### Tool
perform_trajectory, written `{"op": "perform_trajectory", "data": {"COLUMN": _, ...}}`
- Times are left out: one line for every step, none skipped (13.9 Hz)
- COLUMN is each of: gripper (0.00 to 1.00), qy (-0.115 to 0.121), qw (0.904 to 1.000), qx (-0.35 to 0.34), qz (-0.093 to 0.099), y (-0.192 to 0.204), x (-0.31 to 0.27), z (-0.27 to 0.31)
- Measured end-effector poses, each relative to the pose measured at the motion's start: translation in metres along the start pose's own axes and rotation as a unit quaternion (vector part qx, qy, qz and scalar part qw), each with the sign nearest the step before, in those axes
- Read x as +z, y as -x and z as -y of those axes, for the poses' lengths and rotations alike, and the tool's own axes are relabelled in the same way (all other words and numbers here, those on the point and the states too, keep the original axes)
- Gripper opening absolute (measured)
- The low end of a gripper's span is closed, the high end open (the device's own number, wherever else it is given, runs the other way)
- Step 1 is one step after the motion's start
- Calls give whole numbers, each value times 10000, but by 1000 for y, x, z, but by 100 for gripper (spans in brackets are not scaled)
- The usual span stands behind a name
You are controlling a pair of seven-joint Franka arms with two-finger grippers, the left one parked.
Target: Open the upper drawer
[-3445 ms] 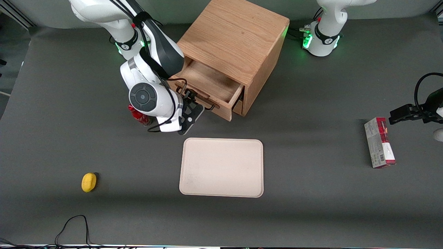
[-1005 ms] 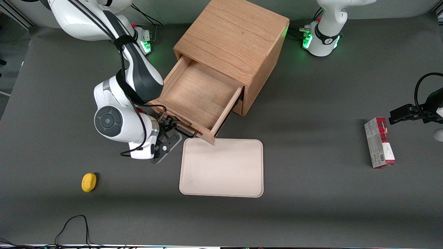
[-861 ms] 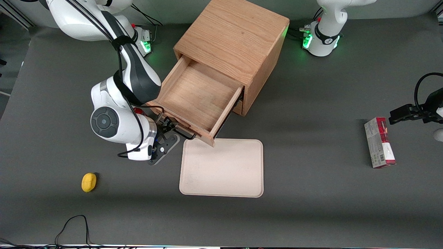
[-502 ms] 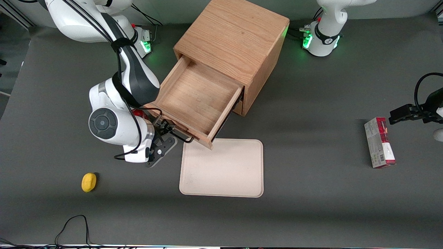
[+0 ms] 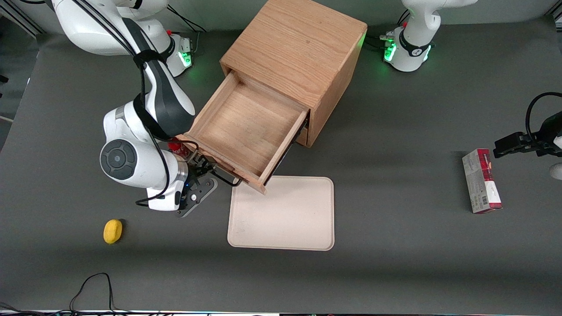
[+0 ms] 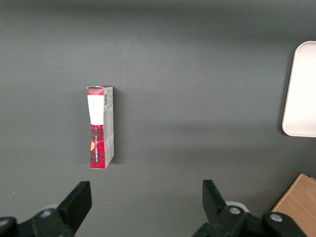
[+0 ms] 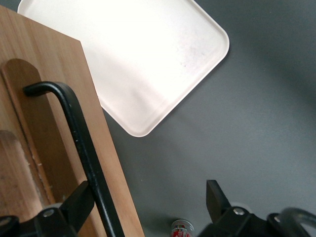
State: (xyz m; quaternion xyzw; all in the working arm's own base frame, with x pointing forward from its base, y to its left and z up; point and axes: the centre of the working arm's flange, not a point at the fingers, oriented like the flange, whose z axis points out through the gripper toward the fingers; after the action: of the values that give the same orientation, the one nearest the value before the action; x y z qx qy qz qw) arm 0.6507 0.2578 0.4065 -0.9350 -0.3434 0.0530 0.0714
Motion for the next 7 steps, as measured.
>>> {"op": "perform_trajectory", "data": {"gripper": 100, "qy": -5, "qw": 10000, "qx": 14, "qz": 6, "y": 1, "x": -1, "z": -2}}
{"op": "perform_trajectory", "data": {"gripper": 100, "qy": -17, "qw": 10000, "qx": 27, "qz": 19, "y": 2, "x": -2, "z": -4}}
{"op": "perform_trajectory", "data": {"gripper": 100, "qy": -18, "qw": 10000, "qx": 33, "qz": 17, "y": 2, "x": -5, "z": -5}}
{"op": "perform_trajectory", "data": {"gripper": 100, "qy": 0, "qw": 10000, "qx": 50, "qz": -22, "y": 2, "x": -12, "z": -8}}
{"op": "perform_trajectory", "data": {"gripper": 100, "qy": -2, "qw": 10000, "qx": 69, "qz": -27, "y": 4, "x": -22, "z": -11}}
{"op": "perform_trajectory", "data": {"gripper": 100, "qy": -19, "qw": 10000, "qx": 81, "qz": 1, "y": 6, "x": -31, "z": -12}}
{"op": "perform_trajectory", "data": {"gripper": 100, "qy": -41, "qw": 9999, "qx": 80, "qz": 48, "y": 8, "x": -40, "z": -12}}
